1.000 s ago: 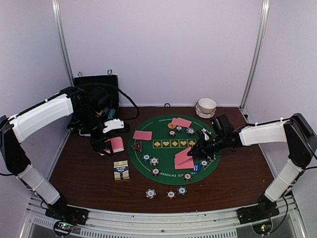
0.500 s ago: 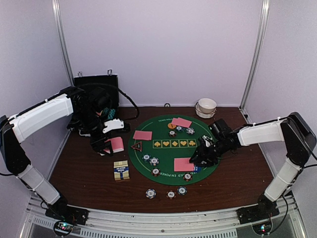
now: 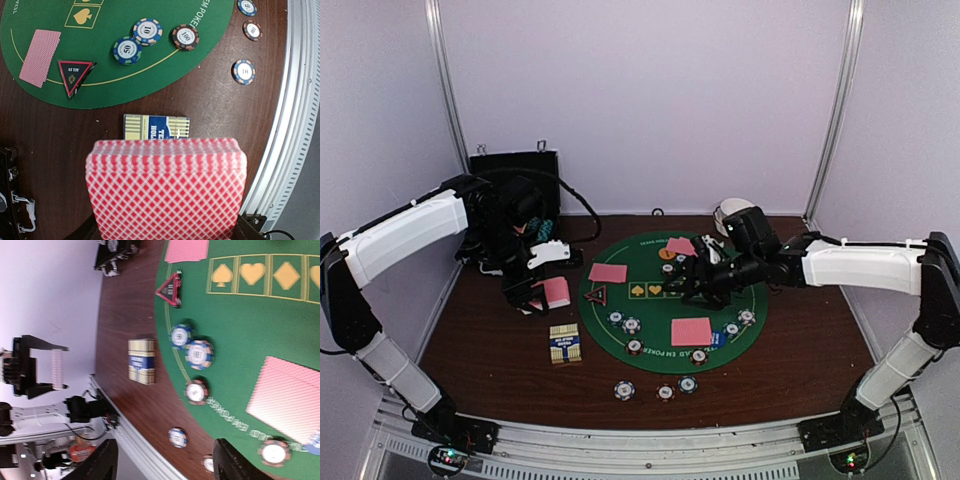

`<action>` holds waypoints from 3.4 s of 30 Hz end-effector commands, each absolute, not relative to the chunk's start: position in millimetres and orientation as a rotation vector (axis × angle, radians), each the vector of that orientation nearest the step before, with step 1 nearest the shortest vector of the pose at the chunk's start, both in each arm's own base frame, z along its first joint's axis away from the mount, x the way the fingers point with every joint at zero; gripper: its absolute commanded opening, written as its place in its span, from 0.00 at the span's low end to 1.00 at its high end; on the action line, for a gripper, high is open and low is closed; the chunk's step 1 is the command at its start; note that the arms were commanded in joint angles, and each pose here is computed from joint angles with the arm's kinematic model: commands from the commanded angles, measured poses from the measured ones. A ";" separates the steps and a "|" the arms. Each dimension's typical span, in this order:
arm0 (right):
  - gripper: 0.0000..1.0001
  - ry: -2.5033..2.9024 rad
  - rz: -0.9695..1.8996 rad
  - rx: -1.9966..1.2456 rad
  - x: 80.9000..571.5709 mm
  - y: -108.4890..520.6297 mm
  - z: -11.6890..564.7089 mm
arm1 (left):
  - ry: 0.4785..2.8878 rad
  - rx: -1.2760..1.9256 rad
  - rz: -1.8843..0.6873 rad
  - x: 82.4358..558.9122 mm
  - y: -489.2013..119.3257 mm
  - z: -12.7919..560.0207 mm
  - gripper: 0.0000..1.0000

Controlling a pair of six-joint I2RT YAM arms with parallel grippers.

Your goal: Distribute texas hold em gaming equipment

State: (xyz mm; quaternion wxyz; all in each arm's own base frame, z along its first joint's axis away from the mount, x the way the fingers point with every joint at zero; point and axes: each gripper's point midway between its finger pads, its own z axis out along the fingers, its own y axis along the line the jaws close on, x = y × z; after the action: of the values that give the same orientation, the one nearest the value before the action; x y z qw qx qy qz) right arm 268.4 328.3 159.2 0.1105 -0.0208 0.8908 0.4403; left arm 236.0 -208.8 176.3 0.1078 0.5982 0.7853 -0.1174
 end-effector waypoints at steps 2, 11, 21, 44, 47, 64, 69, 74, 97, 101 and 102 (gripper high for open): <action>0.74 2.395 1.646 -0.130 266.0 410.5 220.2 | 2.285 1.744 -0.382 236.1 -213.4 184.7 0.00; 0.77 2.301 1.881 -0.206 251.3 483.9 231.8 | 2.280 1.738 -0.367 238.8 -213.4 187.6 0.00; 0.77 2.267 1.999 -0.250 239.5 528.6 227.6 | 2.279 1.737 -0.360 240.3 -213.5 188.5 0.00; 0.78 2.225 2.074 -0.225 246.6 572.6 215.9 | 2.274 1.735 -0.366 239.1 -213.6 189.5 0.00; 0.78 2.214 2.073 -0.201 251.1 576.3 214.4 | 2.272 1.735 -0.370 238.3 -213.7 190.0 0.00; 0.69 2.316 2.010 -0.181 255.2 582.2 184.1 | 2.278 1.738 -0.355 237.0 -210.6 188.1 0.00; 0.66 2.344 1.971 -0.170 259.3 570.3 177.6 | 2.276 1.736 -0.355 237.0 -210.4 189.0 0.00; 0.62 2.351 1.944 -0.156 264.4 556.2 175.1 | 2.276 1.738 -0.351 236.8 -210.0 188.5 0.00; 0.28 2.248 2.057 -0.177 255.5 531.9 225.0 | 2.276 1.736 -0.346 238.1 -210.3 189.2 0.00; 0.25 2.241 2.089 -0.160 254.3 527.4 227.9 | 2.276 1.736 -0.343 238.0 -209.8 189.0 0.00; 0.24 2.233 2.099 -0.156 254.5 526.5 229.4 | 2.275 1.736 -0.343 237.8 -209.6 189.5 0.00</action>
State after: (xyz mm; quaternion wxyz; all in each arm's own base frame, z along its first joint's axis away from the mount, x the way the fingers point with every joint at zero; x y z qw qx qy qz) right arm 255.6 535.8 203.3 0.0338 -0.0477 0.7476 0.6615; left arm 235.6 -206.2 176.7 0.1036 0.5922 0.7906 -0.1164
